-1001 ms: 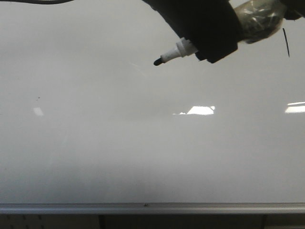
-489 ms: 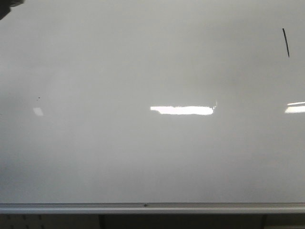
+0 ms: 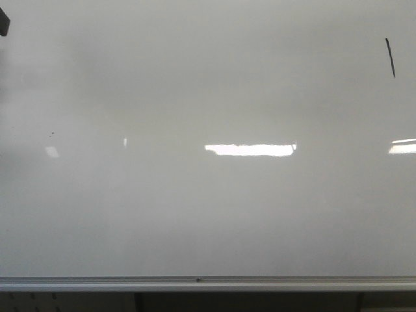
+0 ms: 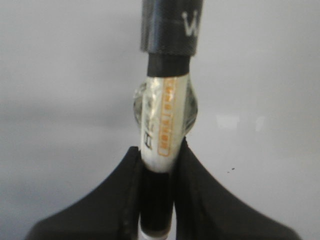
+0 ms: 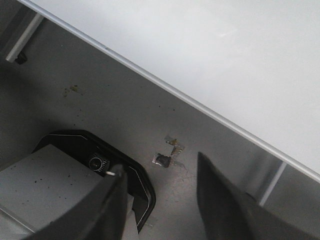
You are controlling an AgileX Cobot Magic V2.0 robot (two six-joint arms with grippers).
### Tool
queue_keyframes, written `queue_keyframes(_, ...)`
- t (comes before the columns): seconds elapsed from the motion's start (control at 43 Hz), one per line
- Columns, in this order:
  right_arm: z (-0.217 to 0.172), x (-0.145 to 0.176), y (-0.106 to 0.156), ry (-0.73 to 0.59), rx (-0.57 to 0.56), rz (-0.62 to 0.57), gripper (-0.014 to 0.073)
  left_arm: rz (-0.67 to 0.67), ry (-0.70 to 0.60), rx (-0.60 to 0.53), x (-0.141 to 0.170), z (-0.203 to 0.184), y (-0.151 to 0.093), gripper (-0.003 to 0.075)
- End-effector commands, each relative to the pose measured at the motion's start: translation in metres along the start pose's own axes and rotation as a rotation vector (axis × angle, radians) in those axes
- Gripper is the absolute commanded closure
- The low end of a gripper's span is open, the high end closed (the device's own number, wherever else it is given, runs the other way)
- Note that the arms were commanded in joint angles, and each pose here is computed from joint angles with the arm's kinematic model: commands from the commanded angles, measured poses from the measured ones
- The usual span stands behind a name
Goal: Write number 1 on whiteboard
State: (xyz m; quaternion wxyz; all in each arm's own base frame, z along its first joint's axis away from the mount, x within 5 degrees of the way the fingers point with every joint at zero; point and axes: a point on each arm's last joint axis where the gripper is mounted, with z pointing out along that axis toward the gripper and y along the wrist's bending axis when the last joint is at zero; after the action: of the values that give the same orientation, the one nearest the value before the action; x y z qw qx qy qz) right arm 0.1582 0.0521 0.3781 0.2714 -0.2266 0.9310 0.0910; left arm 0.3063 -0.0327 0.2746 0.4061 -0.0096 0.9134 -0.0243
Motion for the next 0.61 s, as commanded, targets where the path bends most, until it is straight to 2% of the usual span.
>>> queue_keyframes(0.0, -0.012, -0.007, 0.0, -0.093, 0.021, 0.003, 0.0242, -0.022, -0.121, 0.031, -0.016, 0.002, -0.002, 0.0709)
queue_keyframes(0.21, -0.012, -0.007, 0.0, -0.093, 0.021, 0.003, 0.0242, -0.034, -0.096, 0.037, -0.013, 0.025, -0.004, 0.0708)
queue_keyframes(0.303, -0.012, -0.007, 0.0, -0.093, 0.021, 0.003, 0.0242, -0.03, -0.08, 0.033, -0.015, 0.029, -0.004, 0.0684)
queue_keyframes(0.582, -0.012, -0.007, 0.0, -0.091, 0.02, 0.003, 0.0242, -0.025, -0.051, 0.027, -0.015, 0.039, -0.004, 0.0412)
